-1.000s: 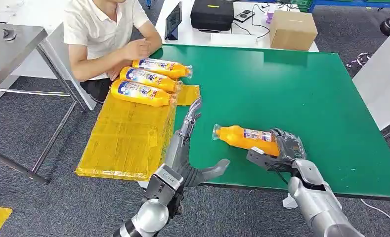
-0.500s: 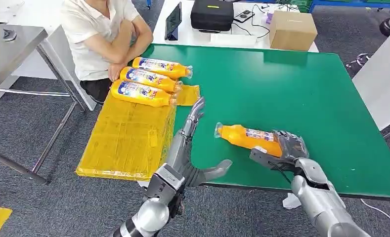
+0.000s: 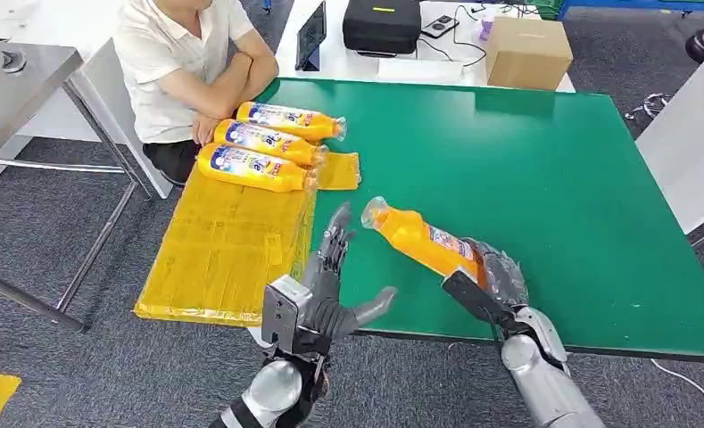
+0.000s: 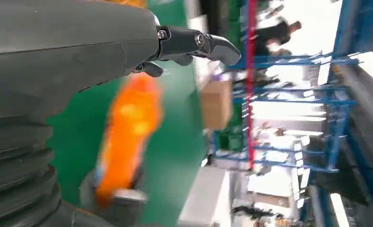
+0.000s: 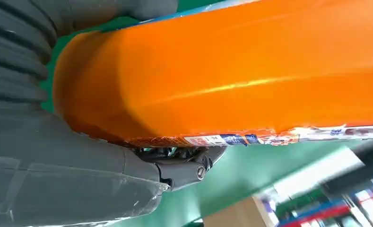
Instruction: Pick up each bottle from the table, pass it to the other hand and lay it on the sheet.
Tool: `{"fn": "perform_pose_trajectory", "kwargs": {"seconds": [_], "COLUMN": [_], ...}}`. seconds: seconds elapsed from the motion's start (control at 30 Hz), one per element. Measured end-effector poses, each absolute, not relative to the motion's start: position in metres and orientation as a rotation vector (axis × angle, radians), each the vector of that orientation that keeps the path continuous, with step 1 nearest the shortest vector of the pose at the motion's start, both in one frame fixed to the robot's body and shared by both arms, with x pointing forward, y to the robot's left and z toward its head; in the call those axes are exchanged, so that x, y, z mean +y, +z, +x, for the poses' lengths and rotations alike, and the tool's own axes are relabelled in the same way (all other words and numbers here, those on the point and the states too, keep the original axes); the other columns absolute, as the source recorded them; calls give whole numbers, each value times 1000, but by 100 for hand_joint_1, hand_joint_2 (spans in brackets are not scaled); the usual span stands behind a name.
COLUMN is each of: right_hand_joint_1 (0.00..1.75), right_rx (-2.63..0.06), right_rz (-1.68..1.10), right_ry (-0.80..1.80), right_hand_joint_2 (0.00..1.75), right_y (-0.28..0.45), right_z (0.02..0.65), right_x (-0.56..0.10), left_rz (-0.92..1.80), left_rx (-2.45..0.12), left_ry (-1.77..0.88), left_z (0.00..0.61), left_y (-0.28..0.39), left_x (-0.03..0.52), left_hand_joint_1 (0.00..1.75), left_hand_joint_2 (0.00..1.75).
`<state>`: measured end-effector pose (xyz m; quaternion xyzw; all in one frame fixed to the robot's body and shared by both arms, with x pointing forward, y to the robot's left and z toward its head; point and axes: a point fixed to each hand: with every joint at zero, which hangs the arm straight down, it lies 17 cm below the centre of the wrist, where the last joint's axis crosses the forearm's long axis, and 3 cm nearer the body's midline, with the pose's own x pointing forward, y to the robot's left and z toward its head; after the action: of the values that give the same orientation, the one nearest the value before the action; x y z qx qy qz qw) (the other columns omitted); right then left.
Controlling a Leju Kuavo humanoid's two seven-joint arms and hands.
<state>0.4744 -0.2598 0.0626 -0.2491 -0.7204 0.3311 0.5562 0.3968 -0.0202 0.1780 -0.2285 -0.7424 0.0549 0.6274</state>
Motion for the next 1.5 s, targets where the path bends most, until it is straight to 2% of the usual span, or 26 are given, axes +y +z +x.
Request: {"fn": "perform_pose_trajectory", "kwargs": {"seconds": [0.27, 0.43, 0.57, 0.77, 1.0, 1.4, 1.43, 1.47, 1.5], "right_hand_joint_1": [175, 175, 175, 175, 175, 171, 164, 164, 154], "right_rx": [-1884, -1919, -1943, -1985, -2050, -2086, -2086, -2085, -2084], "right_rz": [-554, -524, -472, -261, -40, 57, 60, 64, 71], "right_ry": [576, 452, 397, 490, 636, 700, 702, 708, 712], "right_hand_joint_2": [175, 175, 175, 175, 175, 175, 175, 175, 175], "right_y": [118, 133, 139, 140, 147, 153, 153, 152, 152], "right_z": [459, 453, 448, 432, 396, 375, 375, 375, 375], "right_x": [-238, -227, -208, -141, -54, -19, -19, -18, -16], "left_rz": [-592, -416, -390, -409, -561, -601, -601, -600, -597], "left_rx": [-1509, -1671, -1711, -1779, -1675, -1645, -1646, -1650, -1657], "left_ry": [155, 264, 298, 384, 450, 501, 502, 503, 504], "left_z": [374, 381, 382, 384, 391, 395, 395, 396, 396], "left_y": [114, 132, 146, 169, 173, 174, 174, 175, 176], "left_x": [-11, 35, 46, 59, 48, 52, 52, 53, 54], "left_hand_joint_1": [0, 0, 0, 0, 0, 0, 106, 175, 175], "left_hand_joint_2": [175, 175, 175, 175, 175, 175, 175, 175, 175]}}
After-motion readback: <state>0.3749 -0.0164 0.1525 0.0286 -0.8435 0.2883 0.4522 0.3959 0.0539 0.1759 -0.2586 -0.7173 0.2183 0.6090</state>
